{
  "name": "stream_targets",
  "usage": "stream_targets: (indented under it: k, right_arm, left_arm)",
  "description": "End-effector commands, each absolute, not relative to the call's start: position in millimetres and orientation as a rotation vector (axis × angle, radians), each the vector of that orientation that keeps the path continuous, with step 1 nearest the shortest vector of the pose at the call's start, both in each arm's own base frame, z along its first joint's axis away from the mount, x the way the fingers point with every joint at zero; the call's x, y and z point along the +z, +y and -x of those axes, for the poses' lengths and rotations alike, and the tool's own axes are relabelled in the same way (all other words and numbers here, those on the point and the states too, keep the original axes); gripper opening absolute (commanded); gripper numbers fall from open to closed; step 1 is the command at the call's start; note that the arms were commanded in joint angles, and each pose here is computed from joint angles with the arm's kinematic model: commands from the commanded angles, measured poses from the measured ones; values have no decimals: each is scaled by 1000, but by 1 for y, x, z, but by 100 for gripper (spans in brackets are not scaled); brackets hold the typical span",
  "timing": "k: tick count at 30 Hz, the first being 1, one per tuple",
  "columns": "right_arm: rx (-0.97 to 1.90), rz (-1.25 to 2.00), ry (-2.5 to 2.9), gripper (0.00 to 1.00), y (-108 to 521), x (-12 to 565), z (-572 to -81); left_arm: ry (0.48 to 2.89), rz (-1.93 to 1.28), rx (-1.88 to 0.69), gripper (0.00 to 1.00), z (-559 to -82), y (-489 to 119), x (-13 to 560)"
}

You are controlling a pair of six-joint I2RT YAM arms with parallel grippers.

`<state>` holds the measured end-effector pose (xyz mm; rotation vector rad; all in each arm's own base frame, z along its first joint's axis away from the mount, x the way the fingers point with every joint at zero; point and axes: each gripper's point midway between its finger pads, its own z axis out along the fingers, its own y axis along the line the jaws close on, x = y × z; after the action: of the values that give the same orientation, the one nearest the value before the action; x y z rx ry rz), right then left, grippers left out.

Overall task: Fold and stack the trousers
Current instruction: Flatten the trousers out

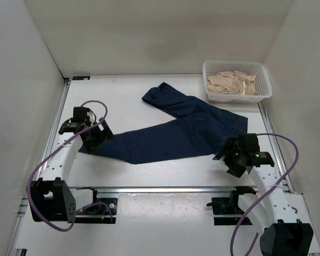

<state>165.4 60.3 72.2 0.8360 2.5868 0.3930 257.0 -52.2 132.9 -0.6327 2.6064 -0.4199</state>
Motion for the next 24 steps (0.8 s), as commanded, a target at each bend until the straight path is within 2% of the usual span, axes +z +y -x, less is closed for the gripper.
stream_targets:
  k: [1, 7, 13, 14, 16, 18, 19, 20, 21, 22, 23, 24]
  right_arm:
    - [557, -904, 2482, 93, 68, 89, -186]
    - [656, -1081, 2353, 94, 44, 95, -211]
    - [707, -1169, 2271, 94, 26, 97, -228]
    - [708, -1146, 2247, 93, 23, 103, -236]
    - [698, -1159, 2216, 89, 15, 106, -243]
    - [686, -1149, 2200, 65, 10, 108, -252]
    - [667, -1158, 2201, 55, 6, 106, -257]
    - [663, -1141, 2200, 26, 4, 105, -261]
    - [659, -1109, 2182, 16, 1, 115, -269]
    - [659, -1114, 2188, 7, -1, 116, -274]
    - [653, -1091, 2183, 0, -3, 123, -279]
    - [657, -1037, 2153, 0, -7, 141, -293]
  left_arm:
    - [2591, 753, -453, 100, -253, -55, 110]
    - [2648, 899, -499, 100, -260, -63, 81]
    - [2706, 1022, -429, 100, -266, -59, 45]
    - [2692, 1036, -435, 98, -271, -59, 43]
    - [2700, 1074, -417, 88, -272, -58, 35]
    - [2689, 1071, -404, 76, -282, -56, 34]
    - [2705, 1083, -383, 57, -284, -54, 28]
    - [2709, 1085, -380, 41, -287, -54, 27]
    - [2687, 1090, -373, 29, -298, -50, 31]
    - [2694, 1094, -369, 11, -303, -50, 28]
    - [2683, 1066, -375, 10, -309, -49, 34]
    - [2646, 1046, -392, 10, -324, -49, 46]
